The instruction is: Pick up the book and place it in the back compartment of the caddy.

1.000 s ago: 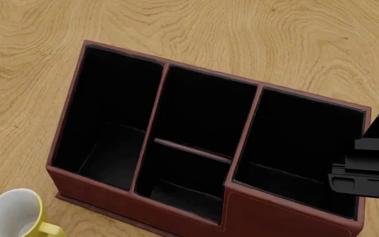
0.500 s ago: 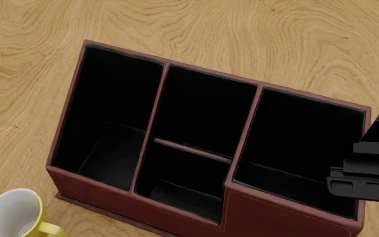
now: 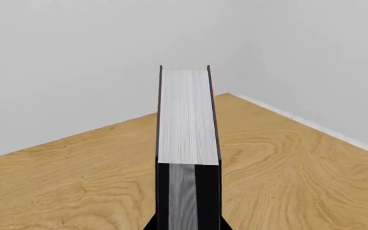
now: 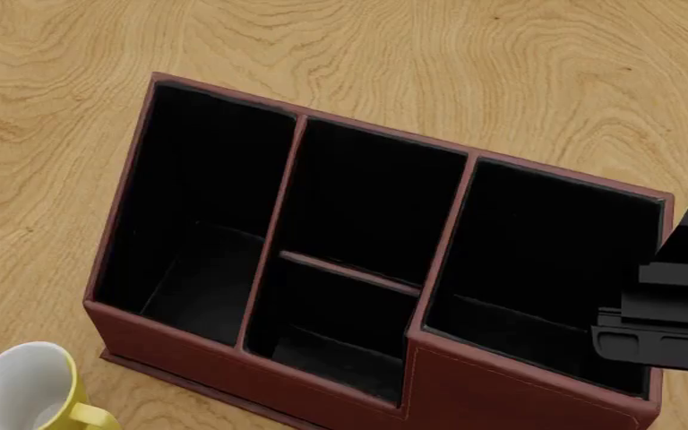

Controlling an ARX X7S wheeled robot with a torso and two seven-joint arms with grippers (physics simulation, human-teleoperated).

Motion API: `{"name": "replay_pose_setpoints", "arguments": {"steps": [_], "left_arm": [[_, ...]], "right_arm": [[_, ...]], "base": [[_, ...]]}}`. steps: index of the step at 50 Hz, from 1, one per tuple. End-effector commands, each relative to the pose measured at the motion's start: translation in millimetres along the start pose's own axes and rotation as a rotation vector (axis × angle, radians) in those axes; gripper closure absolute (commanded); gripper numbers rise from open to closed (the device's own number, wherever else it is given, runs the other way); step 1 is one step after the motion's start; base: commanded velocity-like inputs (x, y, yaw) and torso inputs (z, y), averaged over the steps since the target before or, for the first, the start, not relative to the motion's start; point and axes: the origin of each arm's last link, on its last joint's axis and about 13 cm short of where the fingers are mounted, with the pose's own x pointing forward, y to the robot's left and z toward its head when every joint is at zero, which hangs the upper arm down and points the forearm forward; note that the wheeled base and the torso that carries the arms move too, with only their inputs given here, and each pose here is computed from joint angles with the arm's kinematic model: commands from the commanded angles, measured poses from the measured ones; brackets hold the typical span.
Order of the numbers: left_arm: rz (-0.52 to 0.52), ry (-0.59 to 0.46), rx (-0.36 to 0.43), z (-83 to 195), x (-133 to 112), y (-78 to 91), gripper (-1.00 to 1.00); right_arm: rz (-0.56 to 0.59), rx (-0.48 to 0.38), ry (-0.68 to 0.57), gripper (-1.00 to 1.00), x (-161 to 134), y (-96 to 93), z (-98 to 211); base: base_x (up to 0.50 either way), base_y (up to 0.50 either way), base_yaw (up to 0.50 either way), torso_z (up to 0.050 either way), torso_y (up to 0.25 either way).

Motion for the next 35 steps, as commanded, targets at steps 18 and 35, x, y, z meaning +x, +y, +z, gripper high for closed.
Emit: {"name": "replay_pose_setpoints", "arguments": {"steps": [18, 35], "left_arm": [[-0.157, -0.255, 0.084, 27.0, 8.1, 2.2, 1.0], [-0.362, -0.338, 0.091, 46.9, 6.7, -5.0, 1.0]], "right_arm": [[0.002, 0.002, -0.003, -1.0, -1.0, 0.5, 0.8], [0.001, 0.003, -0.001, -1.0, -1.9, 1.0, 0.7]], "base": [[0.0, 0.0, 0.0, 0.0, 0.001], [0.0, 0.0, 0.0, 0.001, 0.002]]}}
